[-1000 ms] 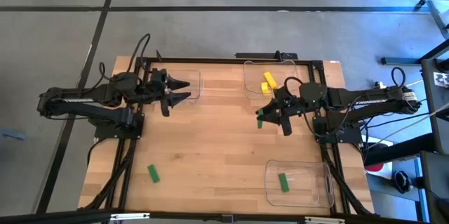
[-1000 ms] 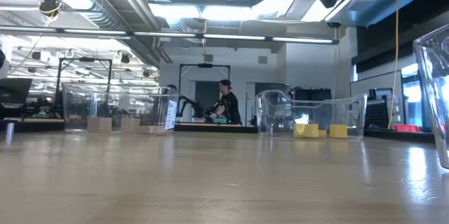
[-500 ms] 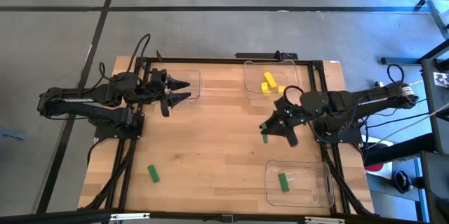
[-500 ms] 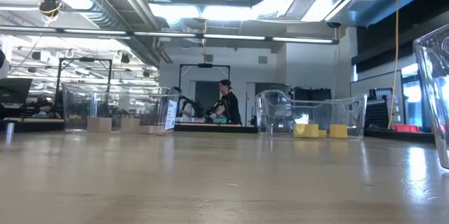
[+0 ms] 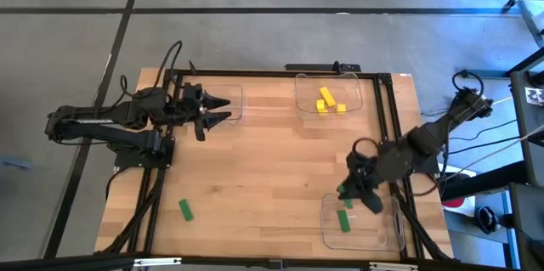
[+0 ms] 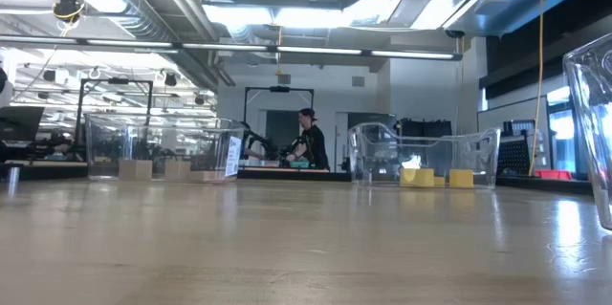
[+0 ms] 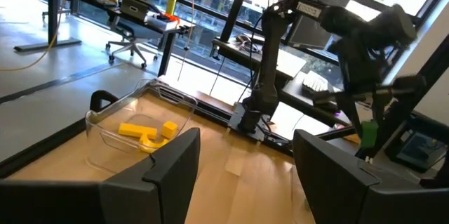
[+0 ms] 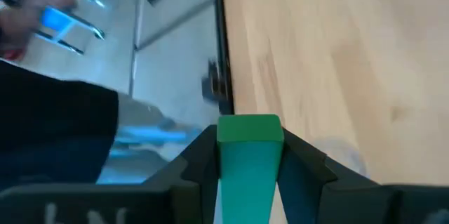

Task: Sort & place blocks by color
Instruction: Put the top green block into the bottom transparent bin, then put the green block into the bottom transparent bin

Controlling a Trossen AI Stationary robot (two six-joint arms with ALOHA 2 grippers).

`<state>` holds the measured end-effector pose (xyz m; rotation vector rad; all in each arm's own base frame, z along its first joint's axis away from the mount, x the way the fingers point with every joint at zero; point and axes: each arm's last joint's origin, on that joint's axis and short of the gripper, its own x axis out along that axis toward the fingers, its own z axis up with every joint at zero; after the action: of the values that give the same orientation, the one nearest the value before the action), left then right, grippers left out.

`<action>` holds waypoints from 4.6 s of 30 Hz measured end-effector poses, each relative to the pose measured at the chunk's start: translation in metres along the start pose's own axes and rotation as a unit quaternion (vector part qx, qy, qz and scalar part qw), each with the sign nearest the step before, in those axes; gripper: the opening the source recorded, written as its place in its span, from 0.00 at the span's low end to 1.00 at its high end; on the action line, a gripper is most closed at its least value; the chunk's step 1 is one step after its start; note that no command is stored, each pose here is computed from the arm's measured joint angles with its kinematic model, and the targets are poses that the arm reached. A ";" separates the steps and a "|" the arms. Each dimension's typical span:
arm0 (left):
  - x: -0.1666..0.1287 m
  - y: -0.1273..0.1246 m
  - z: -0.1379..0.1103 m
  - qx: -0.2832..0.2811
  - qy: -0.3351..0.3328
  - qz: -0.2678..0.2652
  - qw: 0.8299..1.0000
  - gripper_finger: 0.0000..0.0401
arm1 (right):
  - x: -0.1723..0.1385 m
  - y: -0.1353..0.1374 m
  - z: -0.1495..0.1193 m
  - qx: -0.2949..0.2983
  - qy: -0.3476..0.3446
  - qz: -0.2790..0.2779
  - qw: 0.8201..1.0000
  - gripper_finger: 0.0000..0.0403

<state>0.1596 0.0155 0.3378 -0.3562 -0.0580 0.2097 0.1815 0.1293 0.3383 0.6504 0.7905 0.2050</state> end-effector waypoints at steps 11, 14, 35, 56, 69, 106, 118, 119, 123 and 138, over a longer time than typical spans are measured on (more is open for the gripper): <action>0.000 0.001 0.000 0.000 -0.005 0.015 1.000 0.55 | 0.039 0.012 -0.074 0.111 0.168 -0.107 0.974 0.27; 0.000 0.001 0.000 0.000 -0.005 0.015 1.000 0.55 | 0.051 0.003 -0.098 0.160 0.192 -0.149 0.957 0.27; 0.000 0.002 0.001 0.014 -0.011 0.029 0.999 0.55 | 0.079 -0.062 -0.150 0.392 0.168 -0.285 0.858 0.27; 0.000 0.002 0.001 0.014 -0.012 0.030 0.999 0.55 | 0.078 -0.051 -0.146 0.392 0.200 -0.255 0.861 0.57; 0.000 -0.001 0.000 0.014 0.007 -0.024 1.000 0.55 | 0.022 -0.014 -0.069 0.312 0.054 -0.024 0.948 0.60; 0.000 -0.002 0.004 -0.051 -0.020 -0.011 0.998 0.55 | 0.027 -0.112 0.040 -0.104 -0.360 -0.026 0.927 0.60; 0.011 -0.007 -0.041 -0.233 0.194 0.140 0.943 0.55 | 0.029 -0.114 0.037 -0.089 -0.343 -0.033 0.935 0.60; 0.011 -0.009 -0.049 -0.255 0.214 0.165 0.928 0.55 | 0.029 -0.114 0.037 -0.089 -0.342 -0.033 0.935 0.60; 0.009 -0.021 -0.083 -0.302 0.289 0.245 0.875 0.55 | 0.029 -0.114 0.037 -0.089 -0.342 -0.034 0.935 0.60; -0.025 -0.098 -0.191 -0.423 0.448 0.418 0.668 0.55 | 0.031 -0.116 0.036 -0.091 -0.332 -0.042 0.938 0.60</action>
<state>0.1724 -0.1447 0.1927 -1.3995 1.0636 0.9169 0.2209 0.0337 0.2677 0.4637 0.1423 -0.0269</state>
